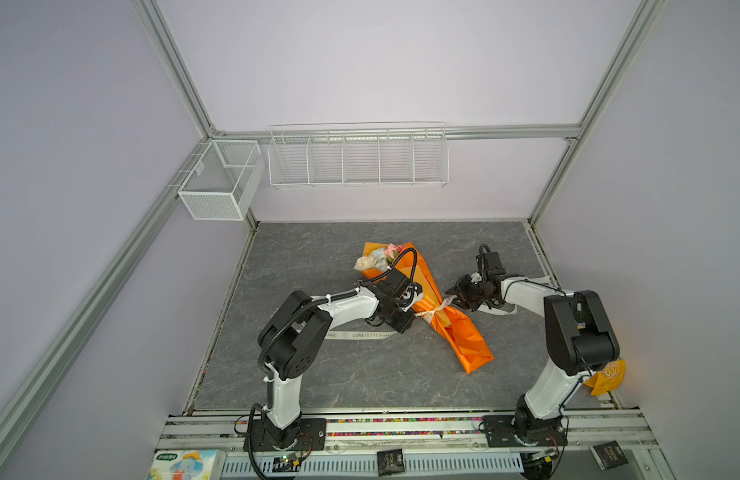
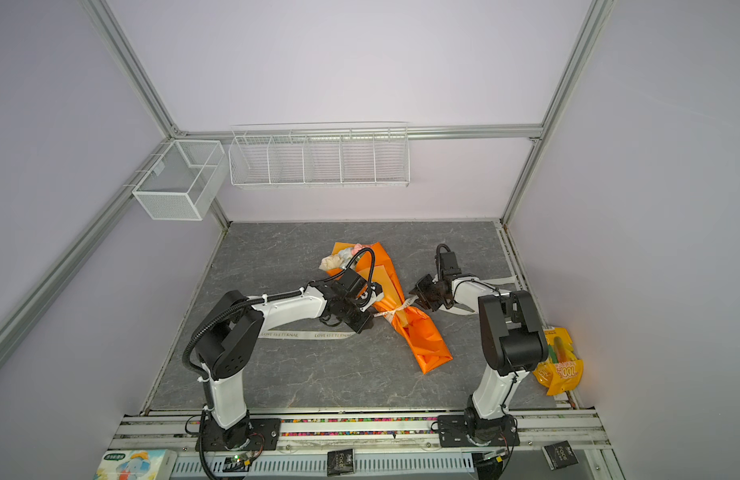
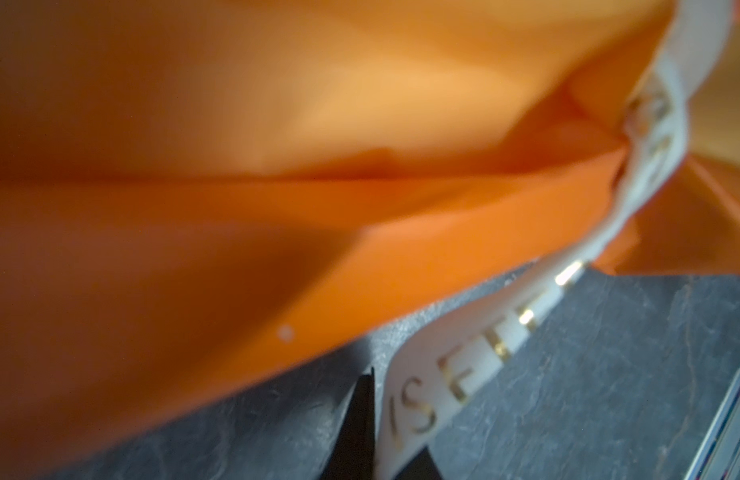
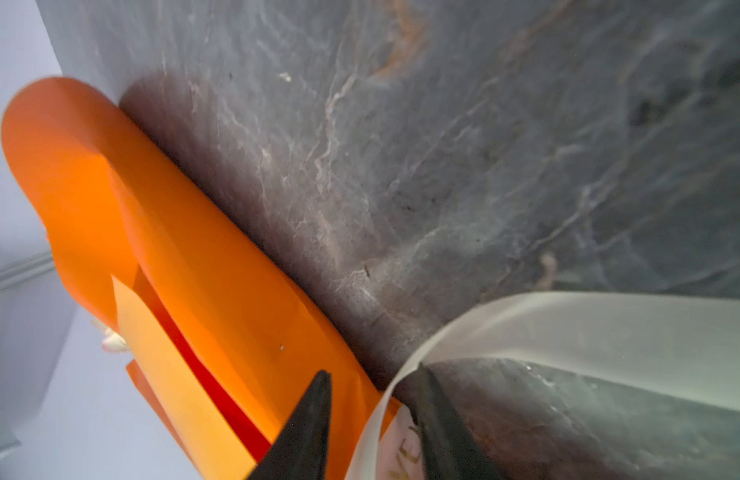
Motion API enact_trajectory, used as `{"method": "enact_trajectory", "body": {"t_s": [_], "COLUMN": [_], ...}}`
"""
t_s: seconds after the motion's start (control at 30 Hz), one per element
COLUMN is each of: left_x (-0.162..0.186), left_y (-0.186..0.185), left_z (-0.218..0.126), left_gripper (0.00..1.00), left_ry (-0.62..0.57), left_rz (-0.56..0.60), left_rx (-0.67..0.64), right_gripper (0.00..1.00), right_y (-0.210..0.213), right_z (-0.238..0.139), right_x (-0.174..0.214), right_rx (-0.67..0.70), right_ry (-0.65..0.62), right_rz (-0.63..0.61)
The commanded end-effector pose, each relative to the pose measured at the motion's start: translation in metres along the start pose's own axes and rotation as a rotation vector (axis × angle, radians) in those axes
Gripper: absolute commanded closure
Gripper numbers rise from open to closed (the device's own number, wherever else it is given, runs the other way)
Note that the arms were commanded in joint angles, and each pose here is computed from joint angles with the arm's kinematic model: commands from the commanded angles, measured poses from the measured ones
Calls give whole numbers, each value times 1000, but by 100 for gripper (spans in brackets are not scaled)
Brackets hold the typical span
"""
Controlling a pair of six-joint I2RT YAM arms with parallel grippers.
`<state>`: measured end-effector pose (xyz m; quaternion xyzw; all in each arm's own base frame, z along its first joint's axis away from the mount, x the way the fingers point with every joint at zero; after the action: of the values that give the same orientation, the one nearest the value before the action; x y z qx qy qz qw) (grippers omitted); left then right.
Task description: Tie the bouquet of fake flowers
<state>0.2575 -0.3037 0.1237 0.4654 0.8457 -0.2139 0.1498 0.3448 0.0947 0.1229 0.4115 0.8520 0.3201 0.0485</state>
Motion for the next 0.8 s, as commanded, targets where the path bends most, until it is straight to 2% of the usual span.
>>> {"method": "enact_trajectory", "body": {"t_s": [0.0, 0.1, 0.2, 0.47, 0.77], "left_x": [2, 6, 11, 41, 76], "left_y": [-1, 0, 2, 20, 41], "left_z": [-1, -4, -8, -20, -38], "left_gripper": [100, 100, 100, 100, 100], "left_ry": [12, 12, -2, -43, -51], "left_rz": [4, -18, -69, -290, -477], "left_rx": [-2, -31, -49, -65, -172], "right_gripper": [80, 93, 94, 93, 94], "right_y": [-1, 5, 9, 2, 1], "right_z": [-2, -12, -26, -48, -55], "right_x": [-4, -5, -7, -15, -22], "right_rx": [14, 22, 46, 237, 376], "right_ry": [-68, -125, -209, -439, -545], "right_rz": [17, -25, -77, -198, -294]}}
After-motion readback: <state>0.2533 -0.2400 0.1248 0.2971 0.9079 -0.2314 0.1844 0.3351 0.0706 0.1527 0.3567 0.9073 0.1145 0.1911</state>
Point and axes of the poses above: each gripper's point midway between its finger pads, its own z axis out along the fingers, its own y axis along the line the jaws close on, x = y × z, the point moved 10 cm from there along -z, back along the fingers, and after that the axes turned 9 degrees about z, right-handed, at the moved point
